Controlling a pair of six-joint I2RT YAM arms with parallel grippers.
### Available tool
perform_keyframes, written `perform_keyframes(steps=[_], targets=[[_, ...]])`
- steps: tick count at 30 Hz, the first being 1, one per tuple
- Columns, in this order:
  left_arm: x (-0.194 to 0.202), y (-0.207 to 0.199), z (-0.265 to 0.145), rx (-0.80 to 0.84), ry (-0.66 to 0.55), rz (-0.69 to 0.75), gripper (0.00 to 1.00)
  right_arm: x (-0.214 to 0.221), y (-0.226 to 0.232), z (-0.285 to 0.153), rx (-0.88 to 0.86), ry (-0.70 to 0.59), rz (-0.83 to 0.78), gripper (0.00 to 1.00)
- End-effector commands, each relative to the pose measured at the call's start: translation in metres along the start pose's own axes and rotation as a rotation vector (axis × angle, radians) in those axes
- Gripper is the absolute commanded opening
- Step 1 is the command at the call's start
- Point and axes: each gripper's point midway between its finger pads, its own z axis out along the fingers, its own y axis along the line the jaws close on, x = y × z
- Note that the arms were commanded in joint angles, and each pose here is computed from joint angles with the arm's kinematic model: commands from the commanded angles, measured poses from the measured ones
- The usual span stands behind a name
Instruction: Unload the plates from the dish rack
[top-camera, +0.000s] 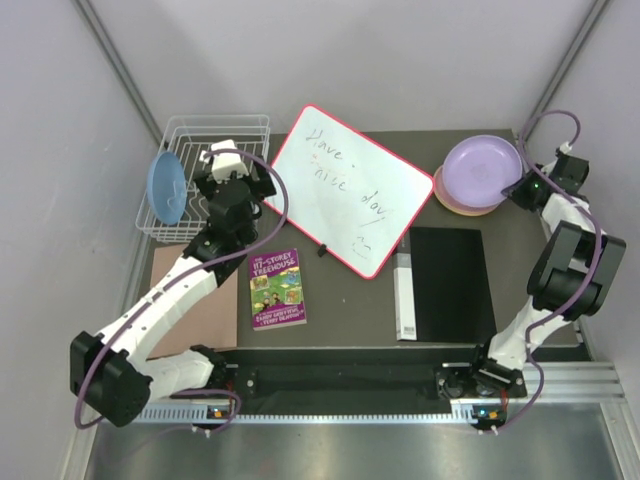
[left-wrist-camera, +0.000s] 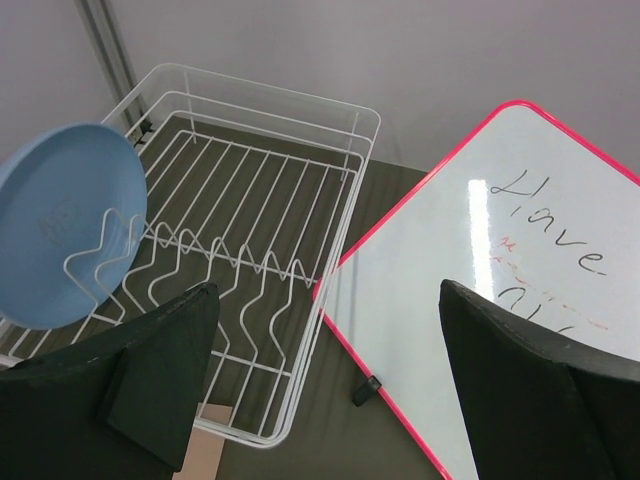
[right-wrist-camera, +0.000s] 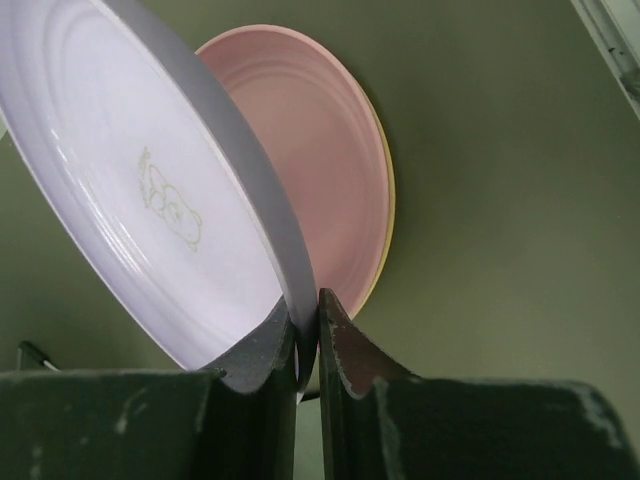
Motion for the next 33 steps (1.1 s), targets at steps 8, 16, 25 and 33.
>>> perform_keyframes(steps=[8, 16, 25, 33], targets=[[0.009, -0.007, 0.008, 0.010, 0.026, -0.001, 0.95, -0.018, 0.012, 0.024, -0.080, -0.011, 0.003, 0.21], [0.017, -0.007, 0.012, -0.003, 0.047, 0.009, 0.95, -0.012, 0.015, 0.027, -0.103, 0.020, -0.005, 0.49], [0.030, -0.012, 0.021, -0.019, 0.083, -0.010, 0.95, -0.038, 0.024, -0.046, 0.089, -0.122, -0.116, 0.63], [0.028, -0.009, 0.021, -0.025, 0.073, 0.042, 0.96, -0.045, 0.089, -0.104, -0.013, -0.299, -0.204, 0.70]])
